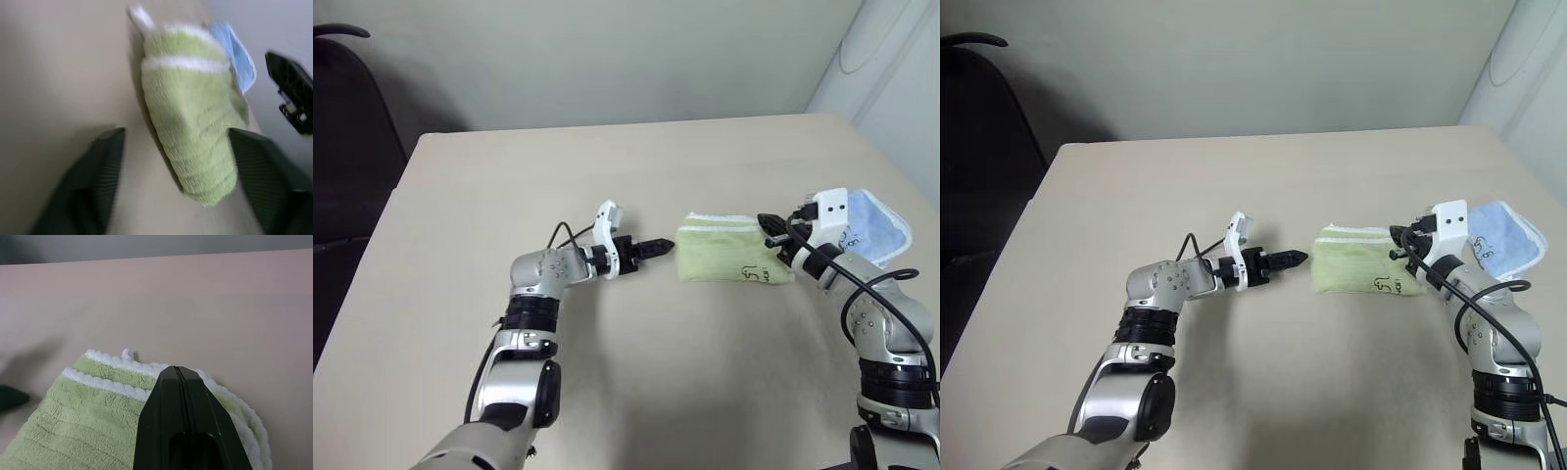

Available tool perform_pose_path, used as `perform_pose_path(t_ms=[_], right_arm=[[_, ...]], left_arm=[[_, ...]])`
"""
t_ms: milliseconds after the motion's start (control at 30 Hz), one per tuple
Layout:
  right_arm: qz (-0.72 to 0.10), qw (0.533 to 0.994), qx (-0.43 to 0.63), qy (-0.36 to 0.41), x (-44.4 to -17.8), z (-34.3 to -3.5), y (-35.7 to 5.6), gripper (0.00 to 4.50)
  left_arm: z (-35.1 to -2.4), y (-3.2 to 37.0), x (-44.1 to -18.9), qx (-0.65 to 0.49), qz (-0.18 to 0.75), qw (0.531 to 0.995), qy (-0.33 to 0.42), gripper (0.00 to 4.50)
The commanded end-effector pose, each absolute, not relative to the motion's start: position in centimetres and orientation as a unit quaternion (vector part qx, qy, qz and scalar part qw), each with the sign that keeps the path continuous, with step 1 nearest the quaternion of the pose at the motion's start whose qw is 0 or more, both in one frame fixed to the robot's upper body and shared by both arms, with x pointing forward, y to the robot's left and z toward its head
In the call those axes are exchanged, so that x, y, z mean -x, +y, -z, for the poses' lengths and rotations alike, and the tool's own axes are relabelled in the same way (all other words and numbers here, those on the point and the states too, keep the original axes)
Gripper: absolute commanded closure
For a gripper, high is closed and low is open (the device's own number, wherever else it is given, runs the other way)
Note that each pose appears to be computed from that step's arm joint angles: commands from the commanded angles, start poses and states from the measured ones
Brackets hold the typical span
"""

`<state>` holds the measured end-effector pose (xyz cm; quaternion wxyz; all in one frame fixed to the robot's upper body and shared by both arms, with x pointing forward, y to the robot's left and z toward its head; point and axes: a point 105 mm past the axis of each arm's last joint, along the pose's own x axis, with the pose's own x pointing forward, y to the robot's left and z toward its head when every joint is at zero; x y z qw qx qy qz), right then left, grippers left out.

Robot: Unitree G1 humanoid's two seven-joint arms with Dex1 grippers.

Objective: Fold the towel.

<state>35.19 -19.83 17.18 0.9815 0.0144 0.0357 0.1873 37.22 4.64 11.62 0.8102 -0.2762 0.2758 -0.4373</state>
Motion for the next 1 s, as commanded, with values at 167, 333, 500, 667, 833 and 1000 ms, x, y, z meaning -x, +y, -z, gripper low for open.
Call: perform_pose_path(t_ms=[167, 333, 500, 667, 833, 1000], right_arm=[[-0.183, 0.983, -0.013, -0.004, -35.0, -19.1, -20.3, 4.50], [-0.182, 0.983, -0.015, -0.006, -35.0, -19.1, -20.1, 4.50], [-0.183, 0.983, -0.017, -0.010, -35.1, -19.2, -19.9, 4.50], [-0.181, 0.983, -0.019, -0.014, -35.0, -19.3, -19.8, 4.50], [-0.170, 0.985, -0.021, -0.018, -34.9, -19.4, -20.2, 4.50], [-0.163, 0.986, -0.024, -0.023, -35.2, -19.6, -20.4, 4.50]], left_arm=[[-10.9, 1.3, -36.5, 0.284, 0.455, 0.782, 0.317, 0.03], [-10.7, -1.8, -36.0, 0.285, 0.473, 0.764, 0.332, 0.03], [-10.9, -4.3, -35.7, 0.275, 0.490, 0.755, 0.338, 0.03], [-10.5, -5.4, -35.8, 0.262, 0.486, 0.757, 0.348, 0.03], [-10.8, -5.2, -36.2, 0.273, 0.481, 0.760, 0.340, 0.93], [-11.0, -4.8, -36.6, 0.281, 0.475, 0.766, 0.330, 2.80]])
